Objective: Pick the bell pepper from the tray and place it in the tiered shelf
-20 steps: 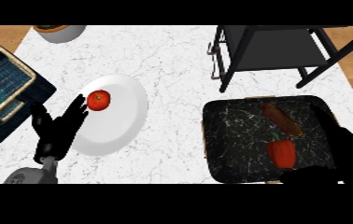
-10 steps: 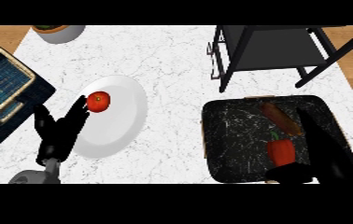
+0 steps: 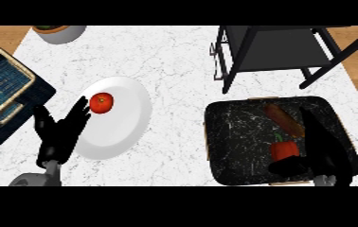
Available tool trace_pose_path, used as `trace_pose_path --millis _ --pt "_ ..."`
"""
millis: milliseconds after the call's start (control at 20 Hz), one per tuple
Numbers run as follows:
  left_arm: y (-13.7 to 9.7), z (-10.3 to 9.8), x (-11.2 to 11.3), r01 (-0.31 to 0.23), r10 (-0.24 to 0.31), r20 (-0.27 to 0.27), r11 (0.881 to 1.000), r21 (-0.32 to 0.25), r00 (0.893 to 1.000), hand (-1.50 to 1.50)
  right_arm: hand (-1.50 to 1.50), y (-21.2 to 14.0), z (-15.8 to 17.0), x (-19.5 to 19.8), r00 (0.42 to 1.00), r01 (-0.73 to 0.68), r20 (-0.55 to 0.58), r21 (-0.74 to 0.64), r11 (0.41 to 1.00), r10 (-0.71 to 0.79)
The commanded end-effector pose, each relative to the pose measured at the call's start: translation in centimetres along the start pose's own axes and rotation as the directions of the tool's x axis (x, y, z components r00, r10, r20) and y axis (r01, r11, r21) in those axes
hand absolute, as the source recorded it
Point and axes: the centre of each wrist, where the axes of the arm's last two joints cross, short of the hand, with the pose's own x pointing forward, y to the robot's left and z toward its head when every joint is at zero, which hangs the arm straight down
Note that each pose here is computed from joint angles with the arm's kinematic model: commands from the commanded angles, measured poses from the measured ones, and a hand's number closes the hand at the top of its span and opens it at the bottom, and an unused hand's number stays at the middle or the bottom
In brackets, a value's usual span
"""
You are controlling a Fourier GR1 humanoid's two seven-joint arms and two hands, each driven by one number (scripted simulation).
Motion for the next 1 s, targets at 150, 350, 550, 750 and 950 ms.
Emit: trace_pose_path --millis 150,350,550,750,950 --pt "0.6 -1.7 -1.5 0.019 -0.019 -0.031 1.0 0.005 0.999 0.0 -1.5 1.2 -2.1 -1.2 1.0 -0.001 -0.03 -0.025 1.0 0.0" --pt "-0.3 -0.6 -2.4 0.01 -0.009 -0.038 1.0 0.006 0.999 0.0 -1.5 2.2 -3.4 -1.9 1.0 0.02 -0.001 -0.038 0.999 -0.02" --pt "0.3 -1.7 -0.9 -0.003 0.003 -0.029 1.0 -0.009 1.0 0.0 -1.5 2.6 -2.5 -0.8 1.0 0.02 0.009 -0.026 0.999 -0.019" --pt "-0.1 -0.2 -0.6 0.003 -0.003 -0.027 1.0 -0.024 1.0 0.0 1.5 4.4 -3.3 -2.4 0.984 -0.171 0.09 0.185 0.968 0.156" --pt "-0.4 -0.3 -0.5 0.011 -0.011 -0.019 1.0 -0.003 1.0 0.0 1.5 5.9 -2.5 -0.6 0.984 -0.105 0.157 0.155 0.982 0.081"
